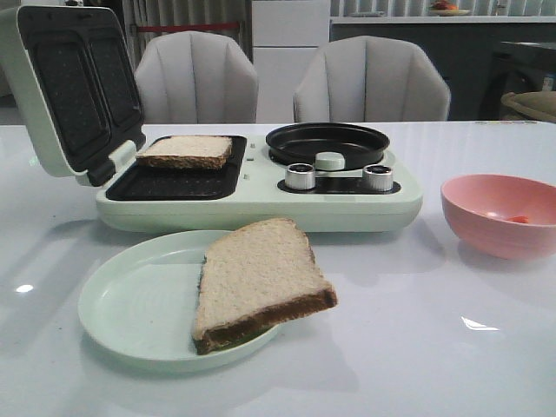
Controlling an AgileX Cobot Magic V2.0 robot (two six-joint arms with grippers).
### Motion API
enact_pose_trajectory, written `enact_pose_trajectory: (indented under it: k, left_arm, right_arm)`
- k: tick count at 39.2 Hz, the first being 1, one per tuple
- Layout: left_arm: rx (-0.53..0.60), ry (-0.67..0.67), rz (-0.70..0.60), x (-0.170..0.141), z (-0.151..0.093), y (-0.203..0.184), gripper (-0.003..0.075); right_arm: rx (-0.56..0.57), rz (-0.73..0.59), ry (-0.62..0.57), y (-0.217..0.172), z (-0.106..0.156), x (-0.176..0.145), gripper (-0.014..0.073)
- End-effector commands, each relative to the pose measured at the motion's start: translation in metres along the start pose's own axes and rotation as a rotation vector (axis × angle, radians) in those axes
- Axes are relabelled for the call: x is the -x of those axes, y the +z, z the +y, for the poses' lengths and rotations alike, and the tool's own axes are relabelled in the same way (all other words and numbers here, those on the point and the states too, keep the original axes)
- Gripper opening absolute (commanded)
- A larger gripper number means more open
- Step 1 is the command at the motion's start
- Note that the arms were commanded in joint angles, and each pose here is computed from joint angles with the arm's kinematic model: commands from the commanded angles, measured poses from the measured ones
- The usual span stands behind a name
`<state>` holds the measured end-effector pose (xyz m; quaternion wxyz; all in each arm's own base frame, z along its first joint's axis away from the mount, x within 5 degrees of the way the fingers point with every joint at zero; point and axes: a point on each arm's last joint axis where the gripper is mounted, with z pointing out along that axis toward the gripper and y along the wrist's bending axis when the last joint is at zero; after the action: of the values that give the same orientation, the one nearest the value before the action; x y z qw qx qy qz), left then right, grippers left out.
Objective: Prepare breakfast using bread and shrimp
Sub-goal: 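Withdraw the left gripper from the sandwich maker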
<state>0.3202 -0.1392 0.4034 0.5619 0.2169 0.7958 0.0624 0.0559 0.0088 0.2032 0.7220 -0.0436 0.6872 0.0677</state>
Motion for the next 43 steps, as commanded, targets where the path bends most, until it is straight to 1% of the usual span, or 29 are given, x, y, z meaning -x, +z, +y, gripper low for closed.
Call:
enact_pose_trajectory:
  k: [1,4,9,13,18,23,28,33,37,43]
  left_arm:
    - [-0.005,-0.077,-0.135,0.026,0.015,-0.043,0.0604]
    - [-0.008,-0.105,-0.145,0.026,0.022,-0.062,0.0604]
    - [-0.027,-0.024,-0.155,0.011,0.025,-0.084,0.0604]
    - [-0.046,-0.086,-0.180,-0.005,0.031,-0.101,0.0604]
    - [-0.033,-0.186,-0.206,-0.030,0.043,-0.125,0.0604]
    - [-0.023,-0.199,-0.200,-0.059,0.047,-0.141,0.0604]
    - [-0.017,-0.276,-0.220,-0.085,0.047,-0.158,0.0604]
    - [-0.013,-0.286,-0.247,-0.105,0.042,-0.169,0.0604]
    - [-0.016,-0.333,-0.296,-0.122,0.036,-0.177,0.0604]
    - [-0.002,-0.337,-0.330,-0.156,0.024,-0.183,0.0604]
  right_arm:
    - [-0.001,-0.116,-0.008,-0.003,0.000,0.014,0.0134]
    - [-0.001,-0.116,-0.008,-0.003,0.000,0.014,0.0134]
    - [-0.001,-0.116,-0.008,-0.003,0.000,0.014,0.0134]
    - [-0.001,-0.116,-0.008,-0.003,0.000,0.014,0.0134]
    - [-0.001,-0.116,-0.008,-0.003,0.000,0.014,0.0134]
    - [-0.001,-0.116,-0.008,-0.003,0.000,0.014,0.0134]
    - [-0.001,-0.116,-0.008,-0.003,0.000,0.014,0.0134]
    - [-0.001,-0.116,-0.008,-0.003,0.000,0.014,0.0134]
    - [-0.001,-0.116,-0.008,-0.003,0.000,0.014,0.0134]
    - [-0.001,-0.116,-0.008,-0.003,0.000,0.014,0.0134]
